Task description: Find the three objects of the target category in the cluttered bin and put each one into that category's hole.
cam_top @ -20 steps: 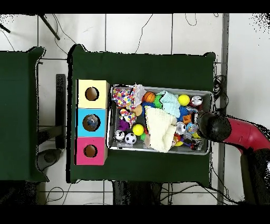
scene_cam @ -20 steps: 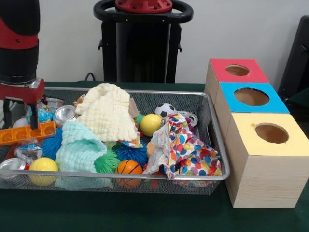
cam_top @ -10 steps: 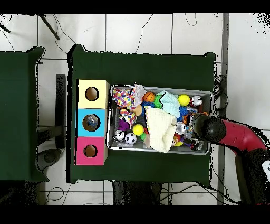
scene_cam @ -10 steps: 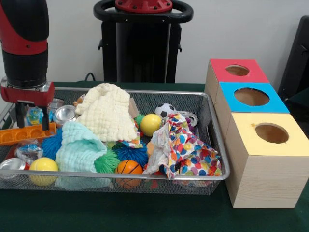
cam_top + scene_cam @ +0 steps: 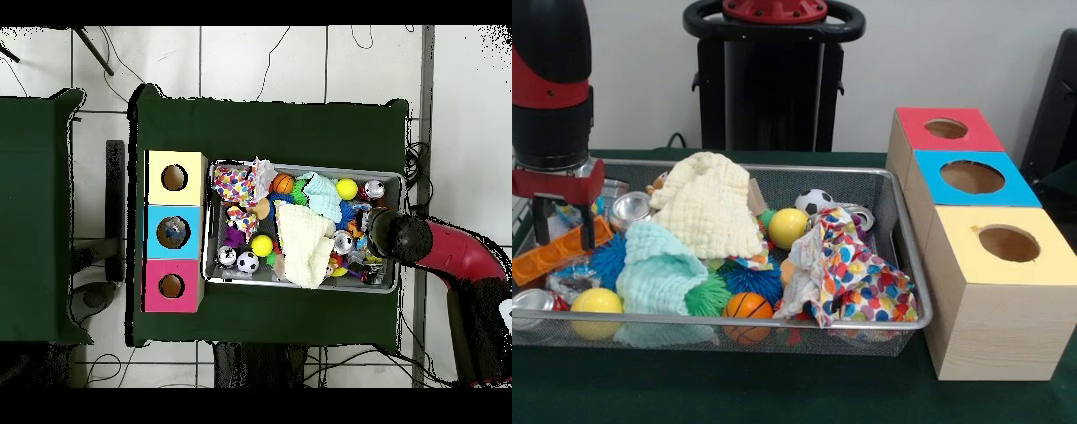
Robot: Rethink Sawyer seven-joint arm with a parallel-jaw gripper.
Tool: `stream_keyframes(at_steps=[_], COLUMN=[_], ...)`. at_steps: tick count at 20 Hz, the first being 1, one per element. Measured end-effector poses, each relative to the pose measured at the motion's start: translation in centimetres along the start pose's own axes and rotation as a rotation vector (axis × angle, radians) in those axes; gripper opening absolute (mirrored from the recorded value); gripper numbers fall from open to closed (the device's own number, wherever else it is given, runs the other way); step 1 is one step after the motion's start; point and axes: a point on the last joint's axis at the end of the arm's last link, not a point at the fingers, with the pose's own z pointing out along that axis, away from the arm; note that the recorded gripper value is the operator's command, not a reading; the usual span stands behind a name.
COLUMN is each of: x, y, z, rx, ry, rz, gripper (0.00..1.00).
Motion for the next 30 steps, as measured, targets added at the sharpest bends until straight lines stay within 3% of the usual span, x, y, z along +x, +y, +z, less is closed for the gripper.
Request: stream_keyframes(at_steps=[6, 21, 30], x=[-0.2, -1.2, -3.6], y=[0.2, 0.8, 3.8], z=[0.6, -0.3, -2.1], rx=[-0.01, -0.018, -0.025], ry=[-0.003, -0.017, -0.038], rz=[0.012, 0.027, 0.027], gripper=[1.0, 1.0, 1.0])
